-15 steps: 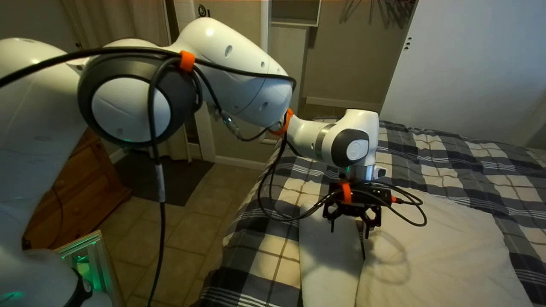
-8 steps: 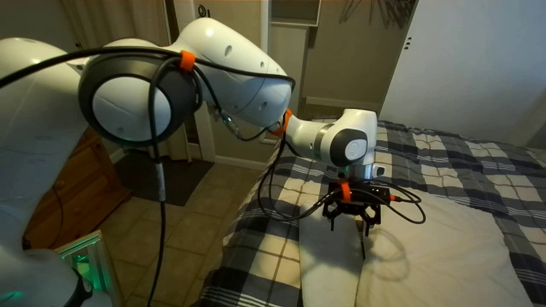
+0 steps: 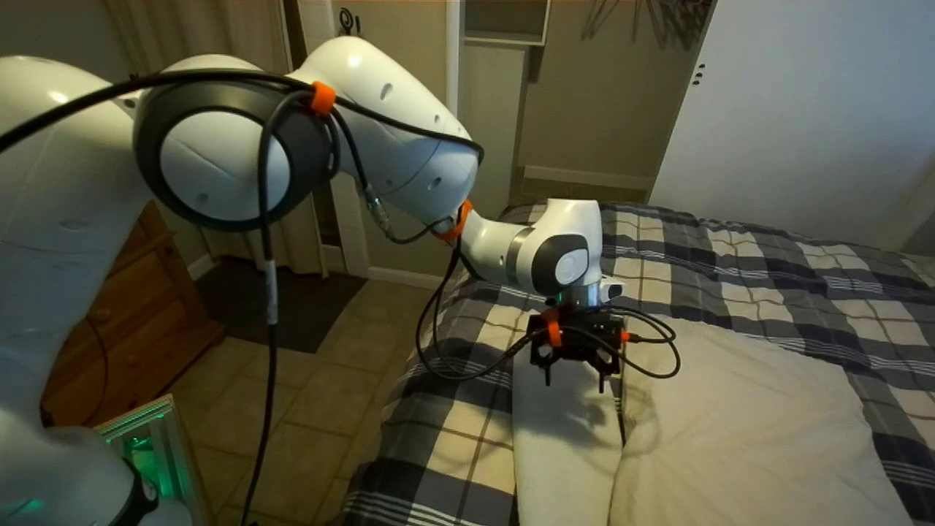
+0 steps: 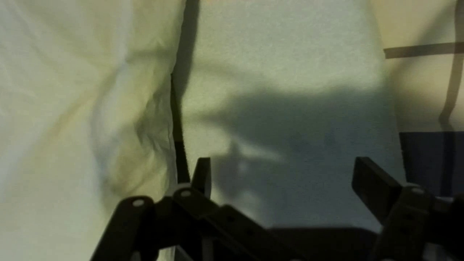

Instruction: Move the pillow to the right and put the towel on the pillow

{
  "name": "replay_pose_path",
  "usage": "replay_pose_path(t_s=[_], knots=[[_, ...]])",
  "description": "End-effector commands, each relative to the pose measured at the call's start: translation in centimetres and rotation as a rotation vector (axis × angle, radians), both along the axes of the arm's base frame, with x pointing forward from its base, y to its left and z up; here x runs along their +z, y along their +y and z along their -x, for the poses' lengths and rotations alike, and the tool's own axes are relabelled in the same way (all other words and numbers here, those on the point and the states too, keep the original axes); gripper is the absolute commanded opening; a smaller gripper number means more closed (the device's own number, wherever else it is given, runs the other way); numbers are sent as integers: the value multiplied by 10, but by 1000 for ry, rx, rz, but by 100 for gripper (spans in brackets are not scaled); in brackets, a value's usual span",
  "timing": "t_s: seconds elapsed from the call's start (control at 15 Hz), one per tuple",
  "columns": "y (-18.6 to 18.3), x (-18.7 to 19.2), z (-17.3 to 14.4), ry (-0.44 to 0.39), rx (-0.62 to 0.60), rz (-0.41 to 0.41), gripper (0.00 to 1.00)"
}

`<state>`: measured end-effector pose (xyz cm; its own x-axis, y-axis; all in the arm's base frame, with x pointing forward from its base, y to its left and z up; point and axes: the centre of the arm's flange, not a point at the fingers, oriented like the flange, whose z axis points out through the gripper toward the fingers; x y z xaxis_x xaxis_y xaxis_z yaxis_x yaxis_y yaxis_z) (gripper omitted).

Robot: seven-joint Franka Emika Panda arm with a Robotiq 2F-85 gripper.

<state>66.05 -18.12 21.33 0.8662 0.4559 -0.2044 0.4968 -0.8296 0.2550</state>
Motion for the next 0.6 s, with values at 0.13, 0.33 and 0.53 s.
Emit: replay_pose_path(t_s=[0.13,0.33,0.53], knots=[[7,-18,27,15,-68,-6,100],[11,-33,21,45,-56,-23,100],[16,-43,17,61,-43,-38,100]])
